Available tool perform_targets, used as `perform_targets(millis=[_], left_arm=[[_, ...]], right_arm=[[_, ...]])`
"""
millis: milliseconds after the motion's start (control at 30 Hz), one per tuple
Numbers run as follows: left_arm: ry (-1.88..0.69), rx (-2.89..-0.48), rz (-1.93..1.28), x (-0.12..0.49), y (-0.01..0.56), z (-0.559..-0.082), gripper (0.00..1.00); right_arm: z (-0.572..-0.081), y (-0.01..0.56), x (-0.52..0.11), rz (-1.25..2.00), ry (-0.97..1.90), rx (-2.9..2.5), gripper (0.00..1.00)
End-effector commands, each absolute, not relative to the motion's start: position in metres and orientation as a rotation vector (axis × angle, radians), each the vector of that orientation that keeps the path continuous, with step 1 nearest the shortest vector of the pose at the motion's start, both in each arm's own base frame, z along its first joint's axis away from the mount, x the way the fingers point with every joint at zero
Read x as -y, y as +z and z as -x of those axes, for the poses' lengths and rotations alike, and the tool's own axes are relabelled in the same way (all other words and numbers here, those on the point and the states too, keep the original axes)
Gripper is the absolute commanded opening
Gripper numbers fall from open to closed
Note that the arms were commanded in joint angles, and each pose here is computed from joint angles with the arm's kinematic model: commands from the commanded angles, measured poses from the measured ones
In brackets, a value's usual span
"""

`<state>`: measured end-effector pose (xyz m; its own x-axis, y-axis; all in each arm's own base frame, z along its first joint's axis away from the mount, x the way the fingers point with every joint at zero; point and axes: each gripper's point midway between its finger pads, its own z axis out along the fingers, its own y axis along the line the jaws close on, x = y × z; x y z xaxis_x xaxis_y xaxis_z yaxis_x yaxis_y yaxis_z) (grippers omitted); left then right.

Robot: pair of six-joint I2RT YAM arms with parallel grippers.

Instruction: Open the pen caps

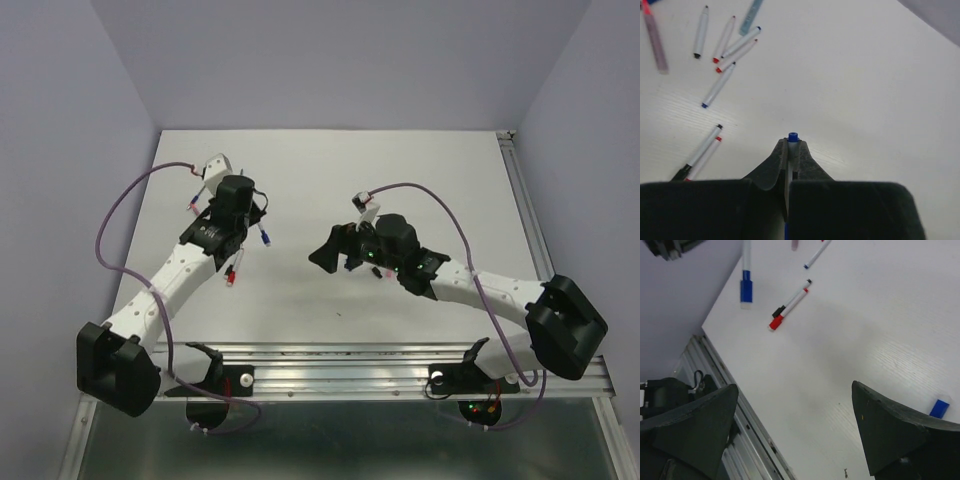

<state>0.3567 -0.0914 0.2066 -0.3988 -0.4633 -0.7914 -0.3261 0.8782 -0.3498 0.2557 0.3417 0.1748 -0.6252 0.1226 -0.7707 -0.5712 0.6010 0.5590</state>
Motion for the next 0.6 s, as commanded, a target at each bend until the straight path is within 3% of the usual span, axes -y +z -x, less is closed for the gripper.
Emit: perform_targets(millis=[0, 300, 567], left_arm=[[-0.452, -1.931, 0.627, 0.131, 0.222, -0.345, 0.0], [-0.695, -1.889, 0.567, 0.185, 0.238, -0.319, 0.0], [-0.761, -1.895, 0.529, 0.203, 0.233, -0.312, 0.0]], right_arm=[[-0.24, 0.224, -0.362, 0.433, 1.309, -1.82, 1.0], [-0.242, 0.225, -0.386, 0.444, 1.419, -1.858, 0.99], [-0.236, 0.235, -0.405, 0.481, 1.577, -1.811, 0.93]])
